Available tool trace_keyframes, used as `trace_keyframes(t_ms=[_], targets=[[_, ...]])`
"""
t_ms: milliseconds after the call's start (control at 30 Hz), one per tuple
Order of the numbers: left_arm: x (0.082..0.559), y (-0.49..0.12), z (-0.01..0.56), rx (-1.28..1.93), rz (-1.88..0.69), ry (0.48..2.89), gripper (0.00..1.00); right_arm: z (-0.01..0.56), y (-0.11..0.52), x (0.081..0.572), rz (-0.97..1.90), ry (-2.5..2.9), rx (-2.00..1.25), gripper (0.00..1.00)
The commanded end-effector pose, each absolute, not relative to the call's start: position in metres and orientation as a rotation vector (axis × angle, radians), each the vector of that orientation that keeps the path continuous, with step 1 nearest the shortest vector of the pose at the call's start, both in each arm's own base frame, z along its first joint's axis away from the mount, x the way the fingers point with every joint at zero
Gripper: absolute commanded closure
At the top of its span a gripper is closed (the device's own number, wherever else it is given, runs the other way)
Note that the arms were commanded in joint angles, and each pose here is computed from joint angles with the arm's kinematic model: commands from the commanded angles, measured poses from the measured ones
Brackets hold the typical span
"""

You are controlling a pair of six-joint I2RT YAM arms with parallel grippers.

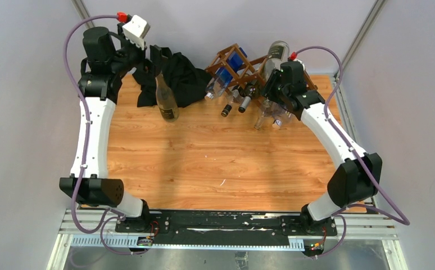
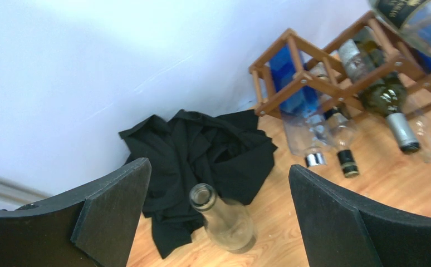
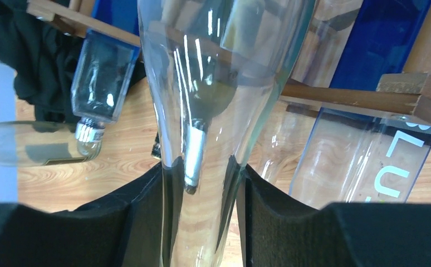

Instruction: Take the wine bottle off the wine rack

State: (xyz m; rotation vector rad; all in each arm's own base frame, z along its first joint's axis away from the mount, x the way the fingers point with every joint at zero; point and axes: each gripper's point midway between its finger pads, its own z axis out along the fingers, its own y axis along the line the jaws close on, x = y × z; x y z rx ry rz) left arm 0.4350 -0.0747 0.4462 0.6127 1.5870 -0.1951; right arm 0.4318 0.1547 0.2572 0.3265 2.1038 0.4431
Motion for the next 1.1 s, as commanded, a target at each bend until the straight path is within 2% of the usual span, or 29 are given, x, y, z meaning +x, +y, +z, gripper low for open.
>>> trace_keyframes(t_ms=[0, 367, 667, 800, 967, 1067], targets=[[0.396, -0.097, 0.447, 0.733, -0.316, 1.558, 0.0, 0.38, 0.166, 0.428, 0.599, 1.769, 0.206, 1.0], [0.355, -0.114, 0.399, 0.974, -0.332, 1.502, 0.0, 0.425, 0.175, 0.377, 0.781, 1.662, 0.138, 1.0], [0.312, -0.151, 0.353, 1.341, -0.128, 1.304, 0.0, 0.406, 0.219, 0.333, 0.932, 1.789, -0.077, 1.0], [0.289, -0.167, 0.351, 1.497, -0.021, 1.128, 0.0, 0.391, 0.242, 0.31, 1.012, 1.852, -0.155, 1.0], [0.262, -0.184, 0.338, 1.749, 0.206, 0.754, 0.0, 0.378, 0.279, 0.279, 1.11, 1.899, -0.295, 1.0], [0.25, -0.198, 0.341, 1.766, 0.226, 0.632, 0.0, 0.368, 0.299, 0.259, 1.149, 1.935, -0.394, 1.0]])
